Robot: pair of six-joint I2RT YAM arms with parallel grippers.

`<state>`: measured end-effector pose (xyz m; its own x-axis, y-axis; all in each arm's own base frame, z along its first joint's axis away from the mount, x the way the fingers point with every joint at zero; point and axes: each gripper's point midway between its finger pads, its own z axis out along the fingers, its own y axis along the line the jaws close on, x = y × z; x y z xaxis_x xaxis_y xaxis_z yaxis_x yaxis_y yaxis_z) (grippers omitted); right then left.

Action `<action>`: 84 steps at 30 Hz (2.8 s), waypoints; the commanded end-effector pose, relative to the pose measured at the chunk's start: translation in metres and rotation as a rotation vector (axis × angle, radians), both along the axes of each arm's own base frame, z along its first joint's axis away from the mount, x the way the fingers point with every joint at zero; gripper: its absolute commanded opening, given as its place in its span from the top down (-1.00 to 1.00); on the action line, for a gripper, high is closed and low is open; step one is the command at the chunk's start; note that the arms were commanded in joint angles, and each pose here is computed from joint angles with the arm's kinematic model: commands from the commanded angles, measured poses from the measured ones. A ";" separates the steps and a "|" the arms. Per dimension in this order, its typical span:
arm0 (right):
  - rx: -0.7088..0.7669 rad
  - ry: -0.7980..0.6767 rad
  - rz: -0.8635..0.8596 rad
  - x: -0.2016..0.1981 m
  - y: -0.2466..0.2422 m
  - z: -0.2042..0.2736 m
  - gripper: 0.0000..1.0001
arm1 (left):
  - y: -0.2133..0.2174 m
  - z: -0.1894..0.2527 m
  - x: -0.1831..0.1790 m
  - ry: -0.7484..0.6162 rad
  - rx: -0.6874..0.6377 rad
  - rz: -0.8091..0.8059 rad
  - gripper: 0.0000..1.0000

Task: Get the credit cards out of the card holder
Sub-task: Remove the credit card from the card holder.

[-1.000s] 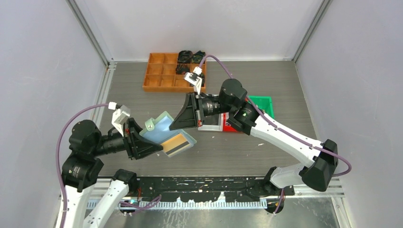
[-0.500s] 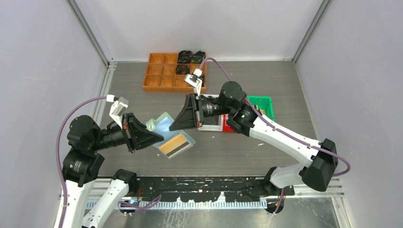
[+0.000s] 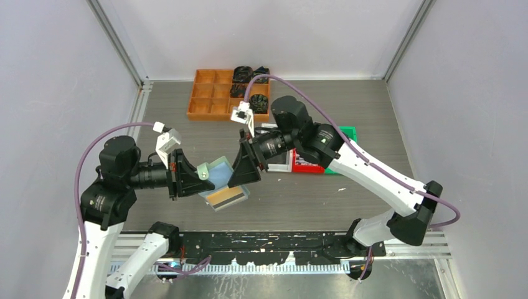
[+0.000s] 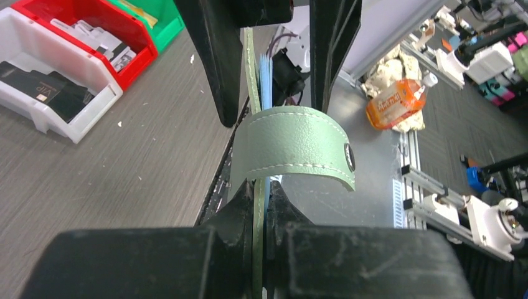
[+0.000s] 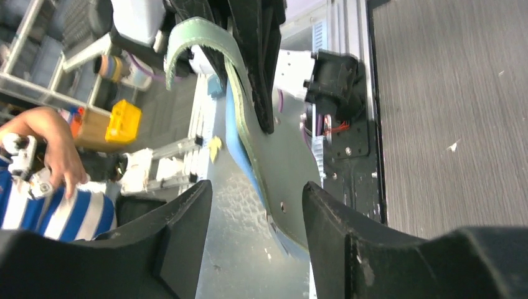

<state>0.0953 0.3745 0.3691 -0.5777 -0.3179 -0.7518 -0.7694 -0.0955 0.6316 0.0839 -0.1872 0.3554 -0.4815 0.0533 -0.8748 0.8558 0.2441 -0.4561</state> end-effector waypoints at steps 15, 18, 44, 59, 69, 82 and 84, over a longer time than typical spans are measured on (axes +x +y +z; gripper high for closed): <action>-0.222 -0.130 0.129 -0.014 0.018 -0.028 0.22 | 0.005 0.001 -0.033 -0.071 0.049 -0.210 1.00; -0.234 -0.090 0.158 -0.021 0.025 -0.031 0.20 | 0.006 -0.002 -0.031 -0.091 0.064 -0.203 1.00; 0.430 0.080 -0.242 0.035 0.026 0.089 0.98 | -0.001 -0.005 -0.015 -0.026 -0.047 -0.046 -0.99; 0.611 0.126 -0.388 0.035 0.001 0.085 0.99 | -0.010 0.029 0.001 0.105 -0.164 -0.003 -0.35; 0.666 0.159 -0.499 0.040 0.001 0.071 0.98 | -0.013 0.038 0.008 0.140 -0.203 0.003 0.42; 0.430 -0.034 -0.493 0.037 -0.011 0.055 -0.26 | -0.004 0.007 -0.006 0.054 -0.024 -0.101 0.98; 0.368 -0.037 -0.454 0.033 -0.010 0.052 -0.22 | -0.003 0.005 -0.010 0.067 -0.015 -0.122 1.00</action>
